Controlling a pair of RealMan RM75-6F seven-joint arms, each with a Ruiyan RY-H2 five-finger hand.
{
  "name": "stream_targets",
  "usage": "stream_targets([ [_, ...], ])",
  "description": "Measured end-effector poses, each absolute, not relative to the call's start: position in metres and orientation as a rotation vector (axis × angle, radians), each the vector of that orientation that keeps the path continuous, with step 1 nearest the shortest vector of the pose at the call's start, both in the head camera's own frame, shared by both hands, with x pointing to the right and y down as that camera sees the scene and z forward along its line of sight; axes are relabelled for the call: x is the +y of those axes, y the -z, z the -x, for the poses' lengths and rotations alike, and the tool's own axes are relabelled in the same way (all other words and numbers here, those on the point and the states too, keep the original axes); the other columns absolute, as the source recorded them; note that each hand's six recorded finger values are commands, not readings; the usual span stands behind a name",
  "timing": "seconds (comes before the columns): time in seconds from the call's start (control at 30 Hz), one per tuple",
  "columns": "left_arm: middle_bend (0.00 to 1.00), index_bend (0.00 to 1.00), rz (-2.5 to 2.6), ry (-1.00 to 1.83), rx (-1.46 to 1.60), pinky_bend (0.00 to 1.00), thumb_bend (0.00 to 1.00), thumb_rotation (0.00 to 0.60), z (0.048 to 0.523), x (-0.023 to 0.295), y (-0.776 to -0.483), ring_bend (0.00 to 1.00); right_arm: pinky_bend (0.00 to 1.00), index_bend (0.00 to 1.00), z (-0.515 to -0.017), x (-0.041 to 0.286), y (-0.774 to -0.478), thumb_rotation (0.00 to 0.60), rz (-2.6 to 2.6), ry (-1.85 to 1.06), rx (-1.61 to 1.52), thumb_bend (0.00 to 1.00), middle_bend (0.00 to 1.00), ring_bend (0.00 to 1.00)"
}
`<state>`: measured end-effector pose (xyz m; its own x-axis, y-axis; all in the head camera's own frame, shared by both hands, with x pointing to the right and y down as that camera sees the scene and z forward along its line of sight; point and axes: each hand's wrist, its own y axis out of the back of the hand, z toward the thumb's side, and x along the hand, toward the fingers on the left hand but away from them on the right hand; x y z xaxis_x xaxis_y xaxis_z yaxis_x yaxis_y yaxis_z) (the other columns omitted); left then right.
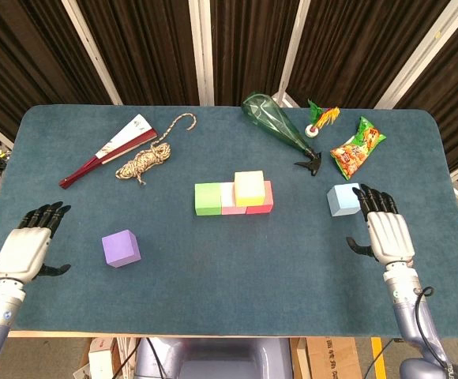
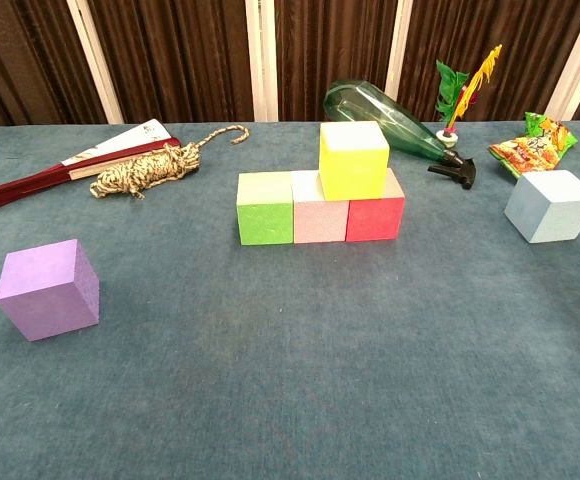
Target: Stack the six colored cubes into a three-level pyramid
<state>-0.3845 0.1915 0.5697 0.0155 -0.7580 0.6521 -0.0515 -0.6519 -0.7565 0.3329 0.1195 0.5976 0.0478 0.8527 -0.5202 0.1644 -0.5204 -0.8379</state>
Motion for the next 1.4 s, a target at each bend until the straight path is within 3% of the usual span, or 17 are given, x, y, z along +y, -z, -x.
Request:
stream_targets([
  [0.57, 0.02, 0.0, 1.823, 1.737, 0.803, 0.08, 0.09, 0.6, 0.331, 0.21, -0.647, 0.01, 0.05, 0.0, -0.337, 0.117, -0.6, 0.6, 1.818, -1.51, -1.077, 0.29, 0.0, 0.0],
  [0.87, 0.02, 0.0, 1.822, 1.727, 0.819, 0.08, 0.11, 0.6, 0.317, 0.204, -0.665, 0.01, 0.05, 0.0, -0.338, 0.116, -0.601, 0.6, 1.834, -1.509, -1.095, 0.29, 0.0, 0.0],
  [1.23, 0.03, 0.0, 1.783, 1.764, 0.856, 0.08, 0.11, 0.6, 0.333, 0.195, -0.672, 0.01, 0.05, 0.0, -0.338, 0.117, -0.603, 0.6, 1.847, -1.515, -1.094, 0.29, 0.0, 0.0],
  [1.4, 0.11, 0.0, 1.799, 1.776, 0.872, 0.08, 0.12, 0.6, 0.337, 0.194, -0.674, 0.01, 0.05, 0.0, -0.337, 0.118, -0.604, 0.6, 1.851, -1.521, -1.09, 0.29, 0.0, 0.0],
])
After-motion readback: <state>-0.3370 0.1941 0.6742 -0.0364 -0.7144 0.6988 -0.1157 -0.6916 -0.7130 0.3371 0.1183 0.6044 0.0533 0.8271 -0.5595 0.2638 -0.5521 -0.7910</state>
